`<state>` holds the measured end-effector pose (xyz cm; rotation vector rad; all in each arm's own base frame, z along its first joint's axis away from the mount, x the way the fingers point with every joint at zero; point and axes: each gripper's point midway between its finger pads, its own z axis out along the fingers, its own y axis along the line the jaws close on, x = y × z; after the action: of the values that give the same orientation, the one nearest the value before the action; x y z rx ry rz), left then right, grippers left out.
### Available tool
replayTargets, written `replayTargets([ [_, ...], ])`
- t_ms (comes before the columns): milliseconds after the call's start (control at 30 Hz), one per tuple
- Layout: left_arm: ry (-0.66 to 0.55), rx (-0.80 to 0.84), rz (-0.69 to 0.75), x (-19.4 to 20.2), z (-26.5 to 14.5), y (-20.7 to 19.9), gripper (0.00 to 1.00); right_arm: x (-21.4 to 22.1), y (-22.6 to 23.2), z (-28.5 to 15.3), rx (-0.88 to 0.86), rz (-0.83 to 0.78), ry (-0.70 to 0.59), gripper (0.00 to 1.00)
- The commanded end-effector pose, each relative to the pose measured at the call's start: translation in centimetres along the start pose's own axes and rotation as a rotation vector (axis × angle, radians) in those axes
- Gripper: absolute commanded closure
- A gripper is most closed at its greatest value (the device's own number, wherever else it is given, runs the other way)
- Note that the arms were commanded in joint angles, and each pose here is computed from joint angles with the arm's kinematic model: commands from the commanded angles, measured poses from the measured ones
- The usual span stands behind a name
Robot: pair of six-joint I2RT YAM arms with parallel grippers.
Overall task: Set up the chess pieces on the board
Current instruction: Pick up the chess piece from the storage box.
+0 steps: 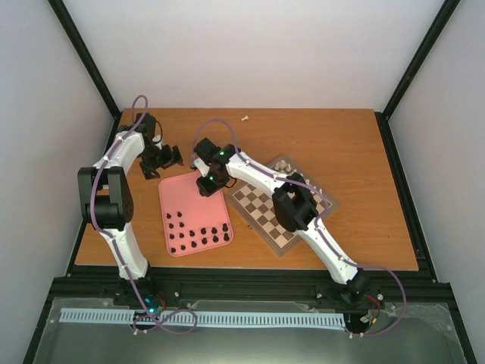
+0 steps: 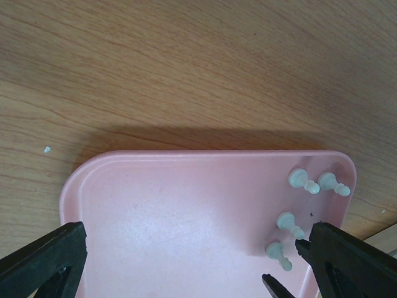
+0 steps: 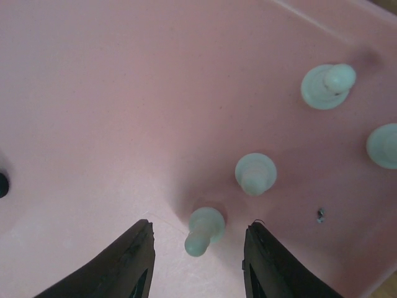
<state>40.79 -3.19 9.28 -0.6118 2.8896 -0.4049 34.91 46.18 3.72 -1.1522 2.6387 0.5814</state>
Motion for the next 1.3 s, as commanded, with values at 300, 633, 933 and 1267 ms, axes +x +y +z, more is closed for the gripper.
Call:
replayTargets([
  [300, -0.01, 0.022, 0.01, 0.3, -0.7, -0.7, 0.0, -0.5, -0.5, 0.5, 0.03, 0.023, -0.013, 0.76],
  [633, -0.007, 0.018, 0.013, 0.4, -0.6, -0.5, 0.0, -0.2, -0.5, -0.4, 0.04, 0.017, -0.008, 0.87],
  [933, -0.014, 0.017, 0.016, 0.5, -0.8, -0.5, 0.0, -1.7, 0.2, -4.9, 0.055, -0.007, -0.077, 0.93],
  [1267, -0.028, 0.02, 0.023, 0.0, -1.2, -0.7, 0.0, 0.2, -1.5, -13.7, 0.144, 0.056, -0.141, 0.93],
])
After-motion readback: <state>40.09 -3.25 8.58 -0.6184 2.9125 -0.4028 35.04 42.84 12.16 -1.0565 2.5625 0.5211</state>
